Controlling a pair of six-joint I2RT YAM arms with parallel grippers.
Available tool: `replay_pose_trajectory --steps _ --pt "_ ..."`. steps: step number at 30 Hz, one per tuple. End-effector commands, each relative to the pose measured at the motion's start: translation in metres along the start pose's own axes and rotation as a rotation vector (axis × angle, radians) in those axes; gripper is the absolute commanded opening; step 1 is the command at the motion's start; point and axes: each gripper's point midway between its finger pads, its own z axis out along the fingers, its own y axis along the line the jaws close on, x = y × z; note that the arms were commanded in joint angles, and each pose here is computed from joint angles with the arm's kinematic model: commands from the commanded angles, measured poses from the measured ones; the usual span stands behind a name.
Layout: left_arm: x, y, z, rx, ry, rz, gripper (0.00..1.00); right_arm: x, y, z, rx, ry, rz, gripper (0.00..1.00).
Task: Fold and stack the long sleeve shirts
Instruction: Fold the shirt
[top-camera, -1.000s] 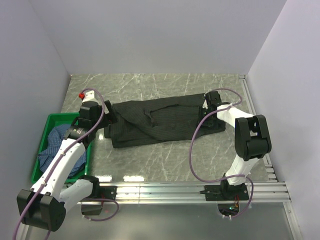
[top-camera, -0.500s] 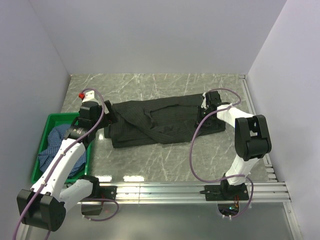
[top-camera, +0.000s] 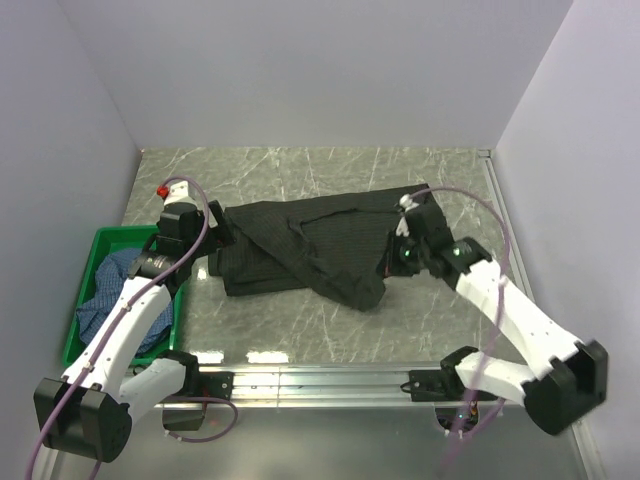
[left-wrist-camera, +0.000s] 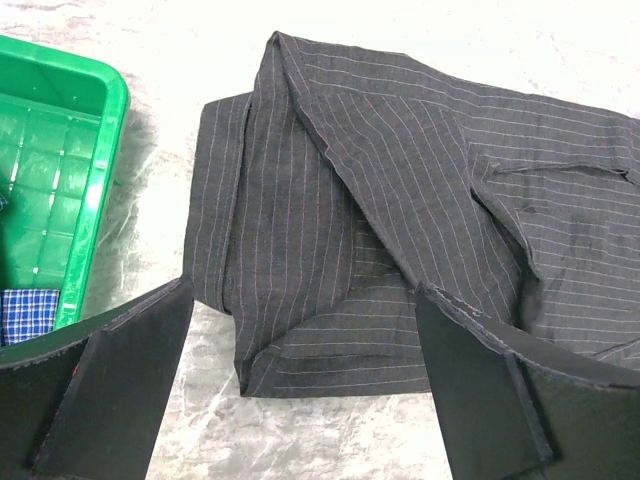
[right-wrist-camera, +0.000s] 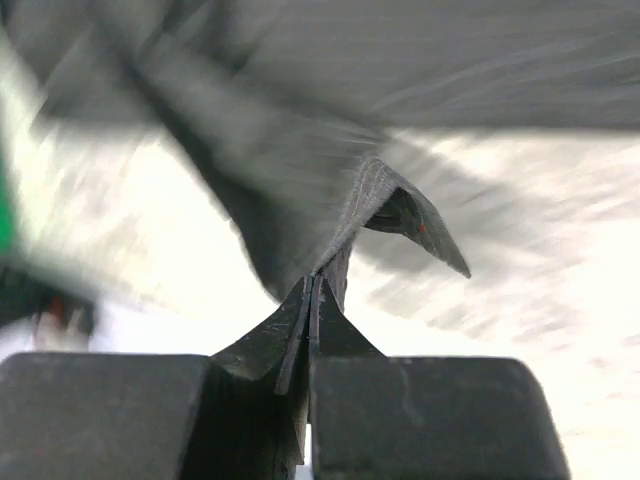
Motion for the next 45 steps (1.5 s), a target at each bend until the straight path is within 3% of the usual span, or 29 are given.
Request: replay_pose_trajectory --steps 1,4,8,12,17,23,26,29,35,38,40,45 --pt "-0.011 0.0 0.0 -0.006 -0.042 -0.009 0.99 0.055 0.015 -0.019 -0.012 0.084 -0.004 0.0" --pt "-0.012 0.002 0.0 -0.015 -0.048 -0.011 0.99 0.07 0.027 -0.027 -0.064 0.042 0.143 0.0" --pt "-0.012 0.004 -0.001 -0.022 -0.053 -0.013 0.99 0.083 0.039 -0.038 -0.163 0.004 0.218 0.0" --pt "-0.013 0.004 -0.001 -0.025 -0.055 -0.013 0.99 0.098 0.046 -0.052 -0.232 0.026 0.187 0.0" --pt "-0.011 0.004 -0.001 -0.024 -0.051 -0.011 0.99 0.138 0.054 -0.059 -0.282 0.195 0.07 0.0" --pt "-0.012 0.005 -0.002 -0.031 -0.058 -0.013 0.98 0.207 0.049 -0.06 -0.291 0.492 -0.061 0.13" --pt "-0.012 0.007 0.0 -0.037 -0.054 -0.011 0.98 0.218 0.037 -0.062 -0.221 0.54 -0.139 0.21" --pt "-0.009 0.007 0.002 -0.043 -0.044 -0.008 0.98 0.209 0.029 -0.066 -0.15 0.526 -0.197 0.29" --pt "0.003 -0.004 0.014 -0.009 0.031 -0.059 0.98 0.13 0.054 -0.044 -0.073 0.213 -0.259 0.51" --pt "0.019 -0.015 0.025 0.004 0.132 -0.12 0.97 0.086 0.063 -0.02 -0.023 0.116 -0.284 0.53" --pt "0.028 -0.019 0.036 -0.001 0.18 -0.167 0.95 0.056 0.082 -0.008 -0.088 0.051 -0.307 0.53" --pt "0.023 -0.037 0.063 0.01 0.2 -0.261 0.9 -0.01 0.118 0.033 -0.181 -0.034 -0.329 0.52"
